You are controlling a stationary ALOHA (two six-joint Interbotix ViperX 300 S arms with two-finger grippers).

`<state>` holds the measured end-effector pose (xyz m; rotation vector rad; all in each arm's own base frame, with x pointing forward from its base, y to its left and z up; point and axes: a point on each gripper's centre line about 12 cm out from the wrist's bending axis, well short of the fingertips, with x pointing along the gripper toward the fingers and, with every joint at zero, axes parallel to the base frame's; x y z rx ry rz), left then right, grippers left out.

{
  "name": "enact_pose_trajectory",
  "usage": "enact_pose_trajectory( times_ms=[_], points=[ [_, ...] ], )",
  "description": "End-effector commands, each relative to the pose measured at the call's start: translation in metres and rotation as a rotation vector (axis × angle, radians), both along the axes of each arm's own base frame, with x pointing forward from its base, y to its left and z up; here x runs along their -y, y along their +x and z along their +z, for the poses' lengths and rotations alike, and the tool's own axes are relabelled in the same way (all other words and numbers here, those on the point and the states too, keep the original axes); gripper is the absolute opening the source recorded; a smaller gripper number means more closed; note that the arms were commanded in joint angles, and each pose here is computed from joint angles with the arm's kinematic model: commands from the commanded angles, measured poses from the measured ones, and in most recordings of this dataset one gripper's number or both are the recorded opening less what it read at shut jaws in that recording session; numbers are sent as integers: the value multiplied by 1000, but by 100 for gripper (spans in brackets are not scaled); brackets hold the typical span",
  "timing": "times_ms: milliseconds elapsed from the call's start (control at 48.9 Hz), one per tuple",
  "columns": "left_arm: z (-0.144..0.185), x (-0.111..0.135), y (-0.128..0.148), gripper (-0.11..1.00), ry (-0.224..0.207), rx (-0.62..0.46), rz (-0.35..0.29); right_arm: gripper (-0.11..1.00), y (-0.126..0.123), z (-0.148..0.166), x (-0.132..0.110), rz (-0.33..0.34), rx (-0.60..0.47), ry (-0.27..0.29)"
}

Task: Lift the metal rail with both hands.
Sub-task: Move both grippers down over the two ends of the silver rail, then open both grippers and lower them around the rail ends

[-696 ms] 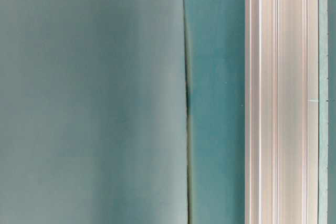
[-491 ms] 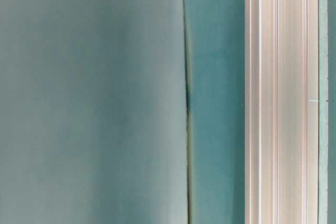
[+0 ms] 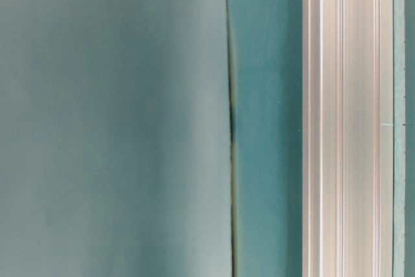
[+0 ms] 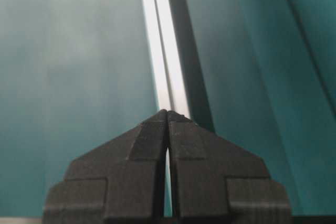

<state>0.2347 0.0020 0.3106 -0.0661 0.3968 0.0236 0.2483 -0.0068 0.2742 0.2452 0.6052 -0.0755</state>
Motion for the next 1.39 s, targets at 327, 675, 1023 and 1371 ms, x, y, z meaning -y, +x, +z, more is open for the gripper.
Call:
enact_pose_trajectory(
  times_ms=[327, 675, 1023, 1371],
  points=[
    [-22, -7, 59, -1, -13, -339, 31, 0, 61, -23, 2, 37, -414, 7],
    [-43, -12, 89, -1, 21, -605, 20, 0, 80, -46, 2, 139, -681, -39],
    [-63, -13, 98, -1, 80, -763, -43, 0, 81, -62, 6, 171, -676, -70],
    [-67, -13, 97, 1, 82, -758, -44, 0, 82, -67, 11, 162, -650, -93]
  ],
)
